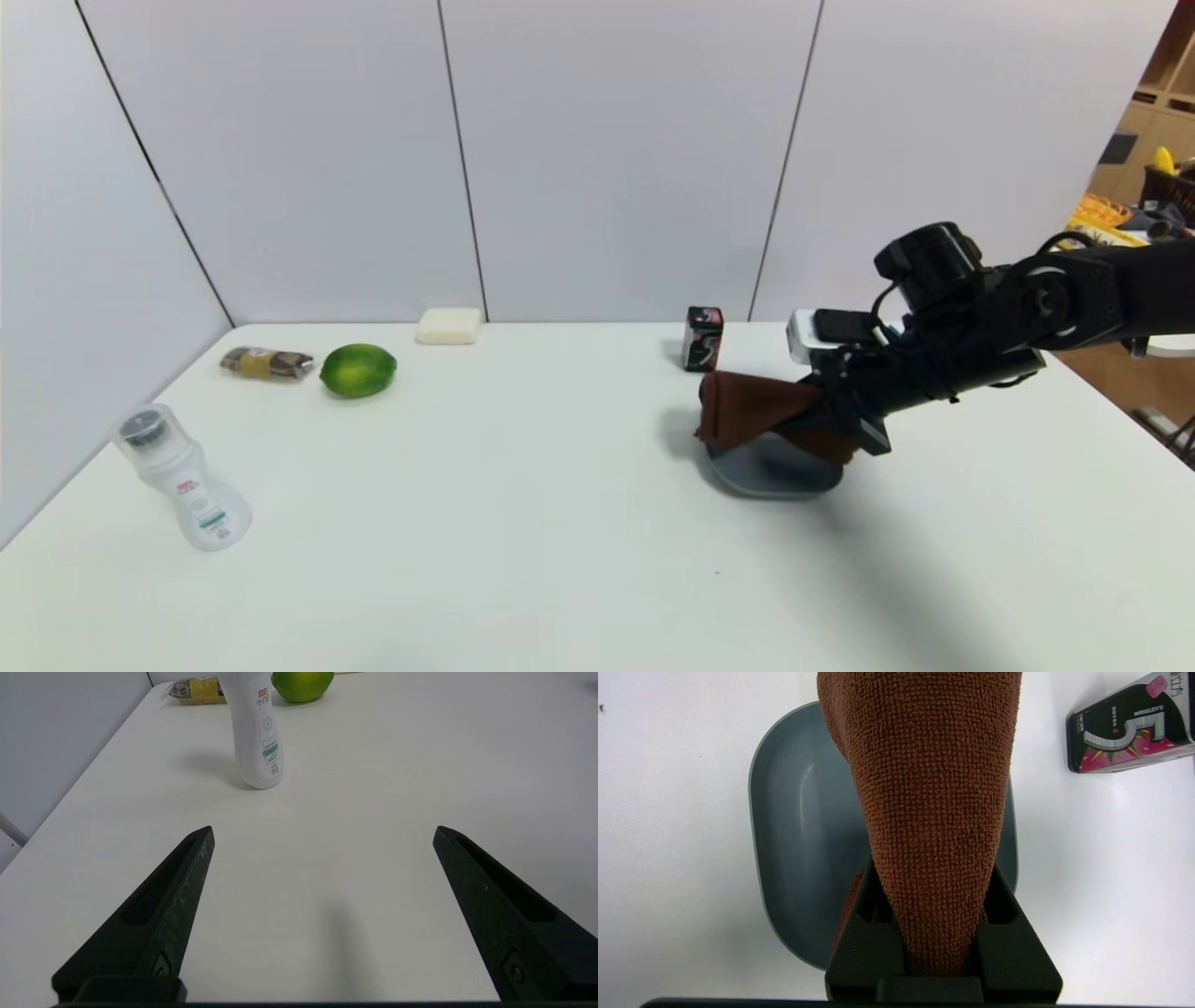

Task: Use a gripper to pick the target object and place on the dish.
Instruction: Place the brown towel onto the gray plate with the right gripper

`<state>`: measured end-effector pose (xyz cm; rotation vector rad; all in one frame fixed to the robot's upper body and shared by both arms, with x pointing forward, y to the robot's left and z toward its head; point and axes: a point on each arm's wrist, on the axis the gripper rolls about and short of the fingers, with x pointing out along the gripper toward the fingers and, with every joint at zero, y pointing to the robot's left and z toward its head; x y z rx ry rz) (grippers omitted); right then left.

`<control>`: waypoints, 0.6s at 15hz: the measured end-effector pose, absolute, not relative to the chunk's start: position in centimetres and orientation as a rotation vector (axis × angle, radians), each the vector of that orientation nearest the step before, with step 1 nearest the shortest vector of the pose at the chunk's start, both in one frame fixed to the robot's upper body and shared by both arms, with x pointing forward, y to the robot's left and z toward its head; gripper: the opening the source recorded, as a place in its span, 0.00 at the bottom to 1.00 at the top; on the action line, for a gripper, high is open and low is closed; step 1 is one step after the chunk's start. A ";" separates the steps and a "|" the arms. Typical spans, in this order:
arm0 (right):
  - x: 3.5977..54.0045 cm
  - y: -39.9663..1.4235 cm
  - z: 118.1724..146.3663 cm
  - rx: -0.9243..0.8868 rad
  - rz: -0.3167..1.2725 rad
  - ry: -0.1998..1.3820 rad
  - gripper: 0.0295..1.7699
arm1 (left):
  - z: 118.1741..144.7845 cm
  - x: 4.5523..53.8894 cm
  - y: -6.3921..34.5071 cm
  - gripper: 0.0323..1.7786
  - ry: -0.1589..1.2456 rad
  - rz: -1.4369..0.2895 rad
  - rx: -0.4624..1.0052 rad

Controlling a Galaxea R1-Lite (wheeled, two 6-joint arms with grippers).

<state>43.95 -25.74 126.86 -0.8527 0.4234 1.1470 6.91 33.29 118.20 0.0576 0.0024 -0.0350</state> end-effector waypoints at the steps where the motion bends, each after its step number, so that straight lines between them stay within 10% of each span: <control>1: 44.0 -25.8 126.7 -0.850 1.148 0.430 0.18 | 118.2 6.9 33.3 0.95 0.003 -0.035 0.058; 3: 44.2 -26.0 126.4 -0.845 1.144 0.440 0.18 | 118.2 6.9 33.3 0.95 0.002 -0.035 0.058; 9: 44.0 -26.1 126.0 -0.835 1.156 0.471 0.61 | 118.2 6.9 33.3 0.95 0.002 -0.035 0.058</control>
